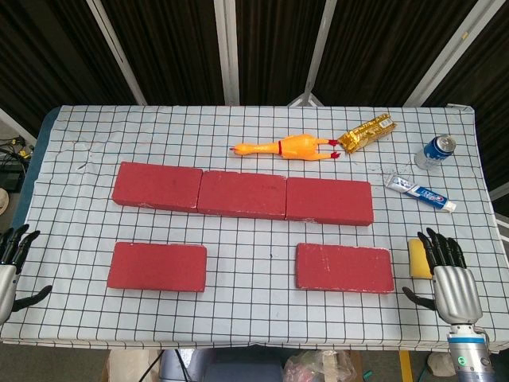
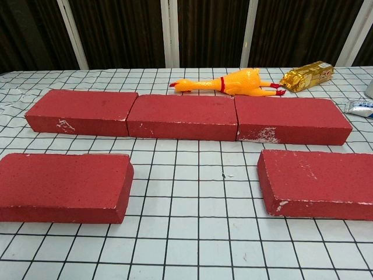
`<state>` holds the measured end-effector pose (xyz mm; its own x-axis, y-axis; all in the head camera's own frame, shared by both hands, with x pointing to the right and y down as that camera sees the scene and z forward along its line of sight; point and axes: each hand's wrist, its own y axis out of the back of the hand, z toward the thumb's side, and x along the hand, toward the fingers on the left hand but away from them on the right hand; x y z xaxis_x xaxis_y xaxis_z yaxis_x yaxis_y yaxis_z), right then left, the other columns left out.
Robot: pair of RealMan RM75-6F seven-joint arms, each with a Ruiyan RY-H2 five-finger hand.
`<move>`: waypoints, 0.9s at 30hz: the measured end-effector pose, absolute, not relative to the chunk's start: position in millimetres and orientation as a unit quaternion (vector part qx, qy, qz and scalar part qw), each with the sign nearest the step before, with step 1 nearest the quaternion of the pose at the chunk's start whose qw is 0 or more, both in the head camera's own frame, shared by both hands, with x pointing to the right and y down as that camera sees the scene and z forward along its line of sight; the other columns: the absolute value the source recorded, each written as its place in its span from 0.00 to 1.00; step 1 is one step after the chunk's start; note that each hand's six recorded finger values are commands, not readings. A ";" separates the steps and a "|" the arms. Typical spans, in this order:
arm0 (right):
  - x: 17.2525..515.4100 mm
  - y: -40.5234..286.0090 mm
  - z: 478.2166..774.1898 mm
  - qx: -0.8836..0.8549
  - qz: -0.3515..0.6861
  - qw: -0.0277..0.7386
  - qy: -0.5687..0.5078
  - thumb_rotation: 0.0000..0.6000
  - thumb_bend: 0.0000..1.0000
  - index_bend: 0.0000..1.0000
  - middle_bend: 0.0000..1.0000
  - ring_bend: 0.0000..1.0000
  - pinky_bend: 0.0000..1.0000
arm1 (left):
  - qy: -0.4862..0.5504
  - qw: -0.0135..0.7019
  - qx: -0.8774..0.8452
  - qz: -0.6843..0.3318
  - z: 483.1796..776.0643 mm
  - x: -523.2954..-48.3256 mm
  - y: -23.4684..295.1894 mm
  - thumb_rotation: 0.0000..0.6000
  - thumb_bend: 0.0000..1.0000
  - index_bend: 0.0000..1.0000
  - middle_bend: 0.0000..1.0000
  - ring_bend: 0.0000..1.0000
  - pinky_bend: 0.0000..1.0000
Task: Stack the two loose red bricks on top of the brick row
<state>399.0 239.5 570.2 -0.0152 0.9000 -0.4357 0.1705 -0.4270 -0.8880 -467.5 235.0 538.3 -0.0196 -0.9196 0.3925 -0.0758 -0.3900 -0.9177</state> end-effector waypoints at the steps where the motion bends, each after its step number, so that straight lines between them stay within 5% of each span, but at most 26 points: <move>1: 399.3 240.2 570.4 -0.625 0.571 0.320 -0.425 1.00 0.16 0.05 0.00 0.00 0.00 | 0.415 0.363 -0.599 -0.580 538.4 -467.1 235.1 1.00 0.00 0.12 0.03 0.00 0.02; 27: 363.1 248.3 590.7 -0.686 0.599 0.295 -0.290 1.00 0.16 0.03 0.00 0.00 0.00 | 0.400 0.356 -0.605 -0.589 548.0 -462.4 236.0 1.00 0.00 0.12 0.03 0.00 0.02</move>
<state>363.1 248.3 590.7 0.1150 0.7509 -0.6503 0.0449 -0.6579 -0.7518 -462.4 236.0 548.0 -0.0137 -0.9040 0.4272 -0.0655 -0.4256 -0.9026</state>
